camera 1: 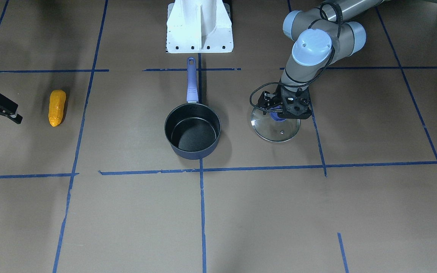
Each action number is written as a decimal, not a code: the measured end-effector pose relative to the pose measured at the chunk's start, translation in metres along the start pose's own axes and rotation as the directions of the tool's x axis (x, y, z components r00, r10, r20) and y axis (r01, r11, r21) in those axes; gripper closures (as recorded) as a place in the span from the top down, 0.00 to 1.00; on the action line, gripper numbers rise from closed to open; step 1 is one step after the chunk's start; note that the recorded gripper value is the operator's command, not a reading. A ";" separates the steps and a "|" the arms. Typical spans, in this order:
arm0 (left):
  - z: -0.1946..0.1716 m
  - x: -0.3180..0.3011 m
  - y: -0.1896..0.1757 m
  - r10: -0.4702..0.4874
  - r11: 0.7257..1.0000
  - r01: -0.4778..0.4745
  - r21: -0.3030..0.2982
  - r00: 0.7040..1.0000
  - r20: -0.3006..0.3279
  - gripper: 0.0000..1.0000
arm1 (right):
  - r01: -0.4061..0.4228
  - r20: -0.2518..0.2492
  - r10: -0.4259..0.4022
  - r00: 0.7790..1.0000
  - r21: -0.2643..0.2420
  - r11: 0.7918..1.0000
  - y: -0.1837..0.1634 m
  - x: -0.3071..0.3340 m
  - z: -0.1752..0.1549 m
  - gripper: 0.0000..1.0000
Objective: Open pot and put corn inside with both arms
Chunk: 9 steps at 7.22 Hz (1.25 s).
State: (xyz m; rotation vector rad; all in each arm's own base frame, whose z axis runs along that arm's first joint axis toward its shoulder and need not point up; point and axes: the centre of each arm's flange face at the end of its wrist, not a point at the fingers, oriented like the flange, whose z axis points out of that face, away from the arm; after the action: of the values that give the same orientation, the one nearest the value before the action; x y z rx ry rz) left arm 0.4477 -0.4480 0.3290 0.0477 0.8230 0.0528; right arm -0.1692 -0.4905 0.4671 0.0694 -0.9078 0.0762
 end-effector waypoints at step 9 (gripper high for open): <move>-0.097 -0.015 -0.038 -0.081 0.997 0.078 -0.027 0.989 -0.121 1.00 | 0.051 -0.058 -0.057 0.997 -0.087 0.995 0.118 -0.017 0.109 0.99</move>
State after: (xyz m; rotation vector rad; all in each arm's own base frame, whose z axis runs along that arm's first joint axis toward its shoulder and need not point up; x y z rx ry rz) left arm 0.3677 -0.4848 0.2715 -0.0093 0.9461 -0.0110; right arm -0.2765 -0.3833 0.5237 0.0124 -0.8474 -0.0107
